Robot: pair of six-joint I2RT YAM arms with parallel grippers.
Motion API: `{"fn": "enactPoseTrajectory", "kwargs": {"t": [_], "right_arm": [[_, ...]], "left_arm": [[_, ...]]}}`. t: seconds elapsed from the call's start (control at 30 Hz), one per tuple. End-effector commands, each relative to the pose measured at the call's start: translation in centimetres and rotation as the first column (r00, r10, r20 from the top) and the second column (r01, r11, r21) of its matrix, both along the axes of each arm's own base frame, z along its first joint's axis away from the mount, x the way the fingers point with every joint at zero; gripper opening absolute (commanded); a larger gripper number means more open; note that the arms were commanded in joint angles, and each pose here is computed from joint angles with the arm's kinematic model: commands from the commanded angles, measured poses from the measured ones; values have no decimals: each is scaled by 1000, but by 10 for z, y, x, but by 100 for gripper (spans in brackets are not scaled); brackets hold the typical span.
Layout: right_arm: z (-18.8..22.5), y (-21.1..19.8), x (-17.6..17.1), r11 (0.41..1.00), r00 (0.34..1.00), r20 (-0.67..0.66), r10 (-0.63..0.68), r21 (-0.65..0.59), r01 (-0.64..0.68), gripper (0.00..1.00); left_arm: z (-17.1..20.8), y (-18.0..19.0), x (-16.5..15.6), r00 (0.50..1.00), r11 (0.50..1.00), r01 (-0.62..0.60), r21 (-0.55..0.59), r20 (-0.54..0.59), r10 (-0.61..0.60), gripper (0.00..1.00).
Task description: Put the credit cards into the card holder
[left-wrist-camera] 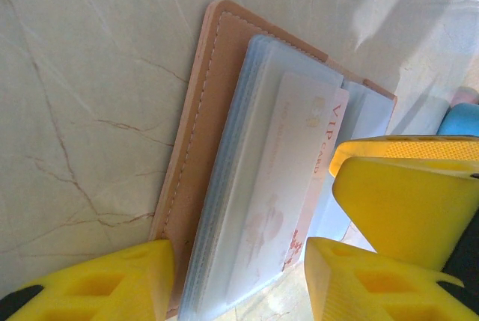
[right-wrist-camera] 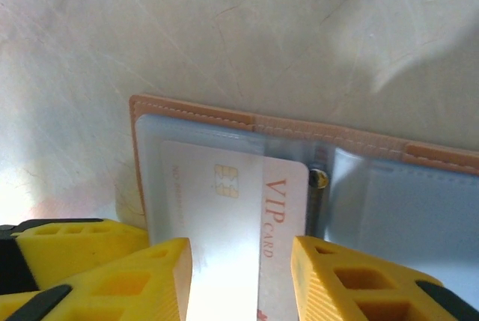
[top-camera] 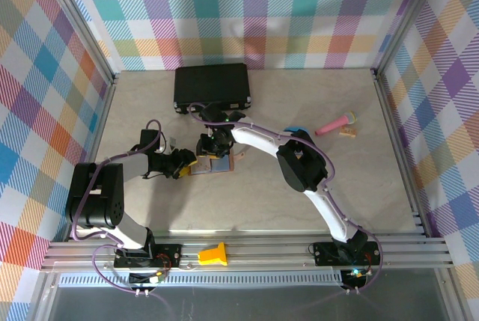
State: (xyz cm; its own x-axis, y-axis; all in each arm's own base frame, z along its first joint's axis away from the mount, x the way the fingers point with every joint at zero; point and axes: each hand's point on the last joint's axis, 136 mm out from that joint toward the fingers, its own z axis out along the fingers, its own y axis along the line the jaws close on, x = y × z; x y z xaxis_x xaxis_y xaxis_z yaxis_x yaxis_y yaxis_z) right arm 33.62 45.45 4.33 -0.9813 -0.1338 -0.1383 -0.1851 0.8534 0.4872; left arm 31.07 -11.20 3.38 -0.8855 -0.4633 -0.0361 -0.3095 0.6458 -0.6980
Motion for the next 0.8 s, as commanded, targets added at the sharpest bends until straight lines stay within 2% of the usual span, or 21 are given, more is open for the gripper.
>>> {"fn": "enactPoseTrajectory", "kwargs": {"t": [0.0, 0.1, 0.4, 0.77], "right_arm": [[22, -10, 2, 1000, 999, 50, -7, -18, 7, 41], [18, -14, 1, 999, 999, 37, -17, -36, 18, 42], [12, -5, -2, 1000, 1000, -2, -3, -7, 3, 40], [7, -3, -8, 1000, 1000, -27, 4, -10, -4, 39]], "left_arm": [[-12, -2, -12, 999, 1000, 16, 17, -45, -15, 50], [-12, -1, -12, 999, 1000, 15, 19, -45, -14, 48], [-14, -1, -12, 999, 1000, 15, 25, -47, -14, 30], [-13, -1, -12, 999, 1000, 14, 26, -47, -13, 29]]}}
